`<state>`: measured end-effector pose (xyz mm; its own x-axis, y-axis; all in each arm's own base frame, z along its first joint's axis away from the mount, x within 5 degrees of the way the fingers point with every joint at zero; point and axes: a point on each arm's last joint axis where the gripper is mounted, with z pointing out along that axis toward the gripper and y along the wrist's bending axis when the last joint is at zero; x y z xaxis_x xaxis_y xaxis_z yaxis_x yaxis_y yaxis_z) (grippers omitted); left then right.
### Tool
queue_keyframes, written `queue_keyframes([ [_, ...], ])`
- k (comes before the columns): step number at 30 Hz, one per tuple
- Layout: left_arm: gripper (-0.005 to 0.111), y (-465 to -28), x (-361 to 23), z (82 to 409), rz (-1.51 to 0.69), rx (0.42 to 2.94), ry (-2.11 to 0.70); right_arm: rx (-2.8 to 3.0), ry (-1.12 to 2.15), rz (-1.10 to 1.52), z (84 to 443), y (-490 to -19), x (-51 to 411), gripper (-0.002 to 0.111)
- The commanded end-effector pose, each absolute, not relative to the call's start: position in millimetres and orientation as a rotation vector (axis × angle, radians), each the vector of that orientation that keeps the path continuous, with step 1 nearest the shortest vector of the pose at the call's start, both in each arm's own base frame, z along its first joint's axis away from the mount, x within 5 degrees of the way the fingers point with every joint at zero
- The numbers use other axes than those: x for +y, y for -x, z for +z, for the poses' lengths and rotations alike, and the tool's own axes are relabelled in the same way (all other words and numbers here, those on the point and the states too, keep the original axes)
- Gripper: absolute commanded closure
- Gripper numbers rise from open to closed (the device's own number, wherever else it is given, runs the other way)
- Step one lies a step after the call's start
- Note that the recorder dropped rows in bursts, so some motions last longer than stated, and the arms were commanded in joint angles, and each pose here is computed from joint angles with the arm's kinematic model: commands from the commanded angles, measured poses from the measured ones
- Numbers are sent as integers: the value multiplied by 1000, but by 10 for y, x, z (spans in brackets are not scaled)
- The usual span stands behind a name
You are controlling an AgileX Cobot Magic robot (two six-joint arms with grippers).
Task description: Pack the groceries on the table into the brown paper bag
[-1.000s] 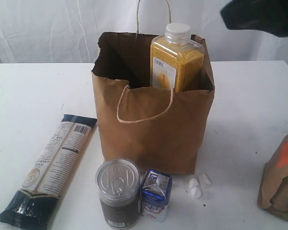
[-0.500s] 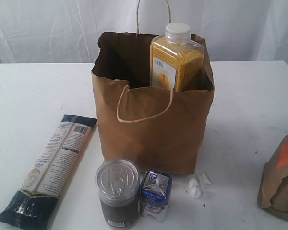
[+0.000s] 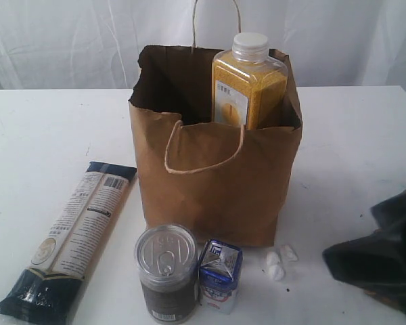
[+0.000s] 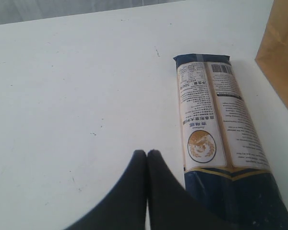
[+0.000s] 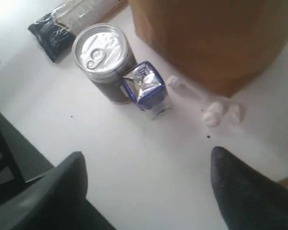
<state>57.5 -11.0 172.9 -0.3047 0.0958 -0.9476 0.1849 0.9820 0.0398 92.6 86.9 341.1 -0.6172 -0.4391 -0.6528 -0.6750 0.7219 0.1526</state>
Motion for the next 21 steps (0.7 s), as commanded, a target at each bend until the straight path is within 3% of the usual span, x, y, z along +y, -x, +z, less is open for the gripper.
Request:
queue_keyframes([
  [1,107,-571,-110,1716,-95,1887,-196,2289,957,579,3233,-1107,1084,41],
  [7,107,-571,-110,1716,-95,1887,-196,2199,1218,545,3078,-1205,1379,41],
  [21,107,-571,-110,1716,-95,1887,-196,2070,1459,453,2686,-1330,1986,41],
])
